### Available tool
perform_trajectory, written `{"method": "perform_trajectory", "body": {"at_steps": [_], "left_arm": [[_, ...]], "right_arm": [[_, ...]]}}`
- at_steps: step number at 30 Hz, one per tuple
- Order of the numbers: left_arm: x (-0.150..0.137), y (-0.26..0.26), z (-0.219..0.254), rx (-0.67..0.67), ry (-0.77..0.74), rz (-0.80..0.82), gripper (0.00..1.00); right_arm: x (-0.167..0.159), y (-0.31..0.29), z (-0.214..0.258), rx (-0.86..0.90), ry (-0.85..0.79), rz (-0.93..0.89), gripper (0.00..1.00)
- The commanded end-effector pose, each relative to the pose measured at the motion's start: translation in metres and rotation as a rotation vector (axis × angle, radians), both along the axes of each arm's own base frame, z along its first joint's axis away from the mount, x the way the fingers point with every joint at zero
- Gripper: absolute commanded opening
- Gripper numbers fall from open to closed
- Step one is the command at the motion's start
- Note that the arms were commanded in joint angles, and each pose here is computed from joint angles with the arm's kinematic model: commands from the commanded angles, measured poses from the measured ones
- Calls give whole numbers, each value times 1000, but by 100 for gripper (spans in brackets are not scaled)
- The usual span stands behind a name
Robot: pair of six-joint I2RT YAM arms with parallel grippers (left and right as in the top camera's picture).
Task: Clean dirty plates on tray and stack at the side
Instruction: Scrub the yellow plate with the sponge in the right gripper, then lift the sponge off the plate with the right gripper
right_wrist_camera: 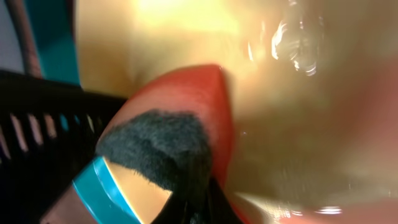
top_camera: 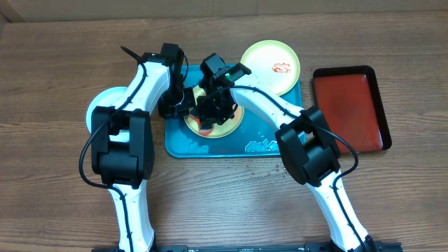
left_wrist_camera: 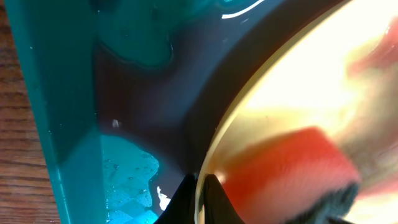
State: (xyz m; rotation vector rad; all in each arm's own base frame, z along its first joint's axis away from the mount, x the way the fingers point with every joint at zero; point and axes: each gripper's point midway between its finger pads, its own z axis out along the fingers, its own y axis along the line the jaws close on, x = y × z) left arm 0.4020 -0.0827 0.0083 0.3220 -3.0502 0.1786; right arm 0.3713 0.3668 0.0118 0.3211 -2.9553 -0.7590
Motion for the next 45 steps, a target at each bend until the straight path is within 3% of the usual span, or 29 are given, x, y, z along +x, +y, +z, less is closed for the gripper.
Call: {"method": "perform_trajectory", "body": {"at_steps": [1, 13, 22, 31, 38, 45], "left_arm": [[-7, 12, -13, 56, 27, -3, 4], [-6, 13, -13, 63, 26, -4, 4], [-6, 14, -13, 63, 25, -2, 4], [-6, 14, -13, 63, 25, -1, 4], [-6, 14, -13, 63, 22, -16, 4], [-4, 23, -9, 58, 19, -30, 4]], "right_arm": [[-13, -27, -32, -118, 80, -13, 4], [36, -129, -29, -604, -145, -102, 4], [72, -149, -17, -733, -332, -150, 4], [100, -112, 10, -559, -414, -148, 4], [116, -81, 95, -327, -469, -182, 4], [108, -107, 187, -202, -495, -239, 4]]}}
